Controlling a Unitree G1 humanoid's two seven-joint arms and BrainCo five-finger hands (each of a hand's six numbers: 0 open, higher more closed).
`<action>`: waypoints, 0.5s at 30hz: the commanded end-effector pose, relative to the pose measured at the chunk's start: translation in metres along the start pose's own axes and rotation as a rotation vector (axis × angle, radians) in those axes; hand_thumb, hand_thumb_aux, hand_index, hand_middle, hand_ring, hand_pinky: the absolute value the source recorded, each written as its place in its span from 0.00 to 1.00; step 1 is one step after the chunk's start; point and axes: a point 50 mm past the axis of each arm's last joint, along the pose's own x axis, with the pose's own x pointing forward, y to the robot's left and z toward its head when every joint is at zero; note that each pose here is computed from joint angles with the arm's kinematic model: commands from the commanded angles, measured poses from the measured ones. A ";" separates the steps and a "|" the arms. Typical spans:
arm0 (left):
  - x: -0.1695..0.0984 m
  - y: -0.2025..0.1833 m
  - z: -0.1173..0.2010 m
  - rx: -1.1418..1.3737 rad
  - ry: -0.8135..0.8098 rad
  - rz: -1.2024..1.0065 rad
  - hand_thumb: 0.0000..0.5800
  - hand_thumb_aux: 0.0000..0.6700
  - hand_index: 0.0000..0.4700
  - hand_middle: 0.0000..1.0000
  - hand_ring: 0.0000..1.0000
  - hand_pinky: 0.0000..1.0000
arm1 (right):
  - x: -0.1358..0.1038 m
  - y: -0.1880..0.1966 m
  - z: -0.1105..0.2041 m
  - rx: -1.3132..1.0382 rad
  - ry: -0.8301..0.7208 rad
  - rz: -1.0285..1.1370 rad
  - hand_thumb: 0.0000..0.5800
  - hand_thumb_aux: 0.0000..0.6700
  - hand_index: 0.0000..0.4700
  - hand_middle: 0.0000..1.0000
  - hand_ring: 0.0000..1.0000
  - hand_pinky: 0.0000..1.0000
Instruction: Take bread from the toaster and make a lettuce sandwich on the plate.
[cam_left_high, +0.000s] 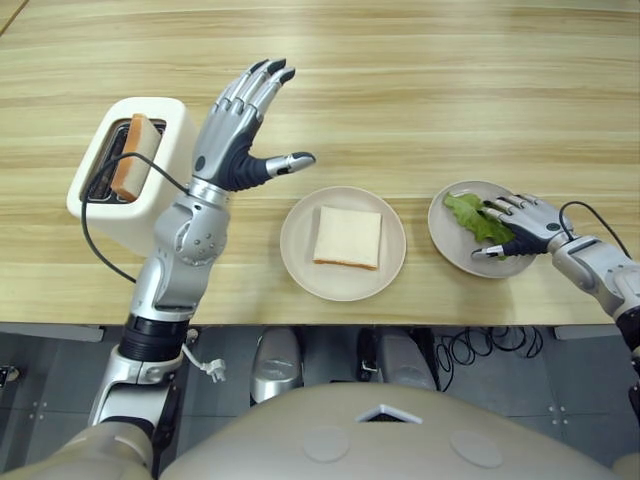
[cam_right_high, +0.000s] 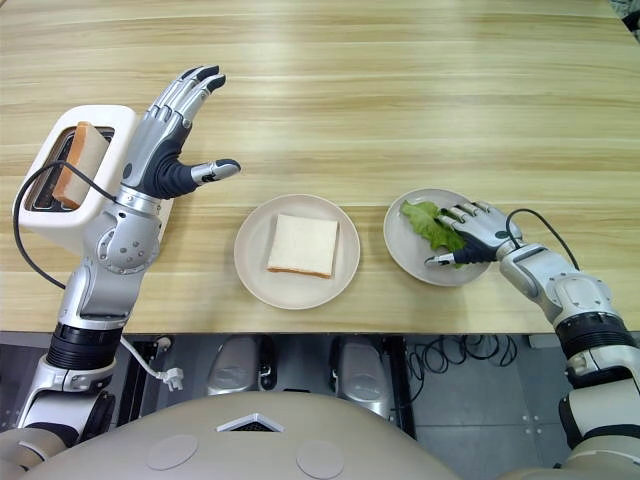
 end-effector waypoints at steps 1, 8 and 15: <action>-0.002 0.008 0.008 -0.020 -0.027 0.017 0.00 0.00 0.00 0.00 0.00 0.00 | 0.000 0.012 0.002 -0.064 -0.006 0.080 0.41 0.23 0.23 0.00 0.00 0.00; -0.003 0.015 0.010 -0.020 -0.036 0.035 0.00 0.00 0.00 0.00 0.00 0.00 | 0.005 0.007 0.009 -0.096 -0.034 0.072 1.00 1.00 0.98 0.00 0.00 0.00; -0.005 0.018 0.010 -0.018 -0.037 0.043 0.00 0.00 0.00 0.00 0.00 0.00 | 0.008 0.003 0.013 -0.094 -0.045 0.047 1.00 1.00 0.98 0.00 0.00 0.00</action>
